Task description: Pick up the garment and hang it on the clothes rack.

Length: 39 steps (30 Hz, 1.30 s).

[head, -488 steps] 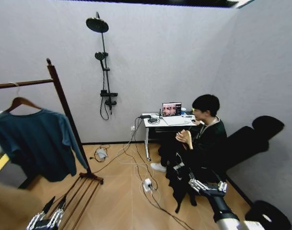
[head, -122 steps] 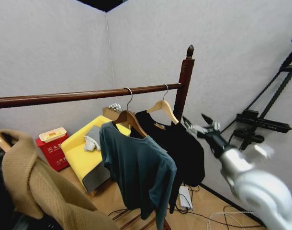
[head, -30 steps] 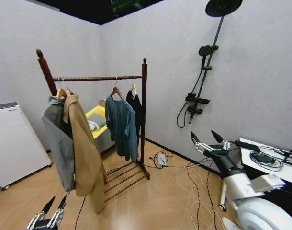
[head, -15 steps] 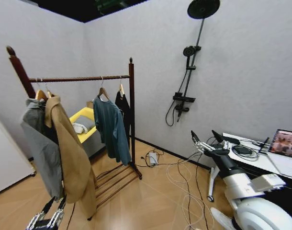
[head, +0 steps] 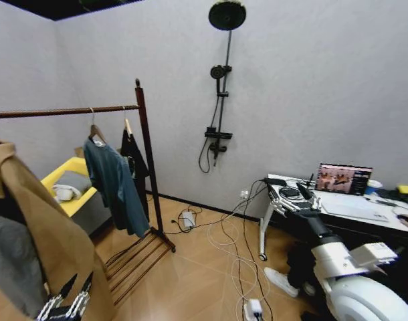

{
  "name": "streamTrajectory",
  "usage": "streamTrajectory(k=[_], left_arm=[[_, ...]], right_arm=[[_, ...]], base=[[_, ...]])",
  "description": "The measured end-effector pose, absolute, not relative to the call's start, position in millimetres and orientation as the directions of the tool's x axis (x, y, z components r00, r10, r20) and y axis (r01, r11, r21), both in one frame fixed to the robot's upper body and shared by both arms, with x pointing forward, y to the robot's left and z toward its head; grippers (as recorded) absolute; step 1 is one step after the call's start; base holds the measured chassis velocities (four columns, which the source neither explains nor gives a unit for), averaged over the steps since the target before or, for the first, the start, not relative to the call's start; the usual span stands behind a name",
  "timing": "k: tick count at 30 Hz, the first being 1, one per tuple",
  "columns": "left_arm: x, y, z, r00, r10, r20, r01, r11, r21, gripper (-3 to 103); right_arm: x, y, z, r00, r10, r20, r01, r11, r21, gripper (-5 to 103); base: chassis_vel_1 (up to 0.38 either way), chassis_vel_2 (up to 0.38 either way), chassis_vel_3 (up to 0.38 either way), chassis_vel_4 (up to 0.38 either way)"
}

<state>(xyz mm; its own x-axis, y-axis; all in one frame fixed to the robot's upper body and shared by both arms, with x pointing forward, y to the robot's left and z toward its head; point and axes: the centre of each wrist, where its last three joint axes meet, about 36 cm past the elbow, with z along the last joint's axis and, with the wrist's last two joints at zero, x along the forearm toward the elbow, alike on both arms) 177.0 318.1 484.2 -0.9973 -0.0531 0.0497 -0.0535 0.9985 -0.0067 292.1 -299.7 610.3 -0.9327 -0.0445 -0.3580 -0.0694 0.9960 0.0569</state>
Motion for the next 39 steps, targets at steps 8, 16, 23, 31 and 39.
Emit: streamTrajectory(k=[8,16,23,31,39], left_arm=[[177.0,318.1,484.2,-0.997,-0.053,0.05,-0.054,0.999,-0.007,46],[177.0,318.1,484.2,-0.997,-0.053,0.05,-0.054,0.999,-0.007,46],[177.0,318.1,484.2,-0.997,-0.053,0.05,-0.054,0.999,-0.007,46],[177.0,318.1,484.2,-0.997,-0.053,0.05,-0.053,0.999,-0.007,46],[177.0,318.1,484.2,-0.997,-0.053,0.05,-0.054,0.999,-0.007,46]], right_arm=[[291.7,-300.1,609.9,-0.933,-0.036,-0.358,-0.061,0.996,0.059,100],[291.4,-301.6,610.8,-0.933,-0.023,-0.359,-0.048,0.997,0.062,100],[291.7,-301.8,611.6,-0.936,-0.013,-0.352,-0.037,0.997,0.062,100],[290.2,-302.3,609.0,-0.938,-0.004,-0.345,-0.028,0.997,0.065,100],[289.5,-304.8,610.4,-0.936,0.001,-0.353,-0.022,0.998,0.061,100]], base=[[-0.122,-0.138,-0.116,-0.123],[-0.13,-0.126,-0.114,-0.133],[-0.126,-0.127,-0.124,-0.125],[-0.117,-0.105,-0.092,-0.102],[-0.011,-0.014,-0.008,-0.01]])
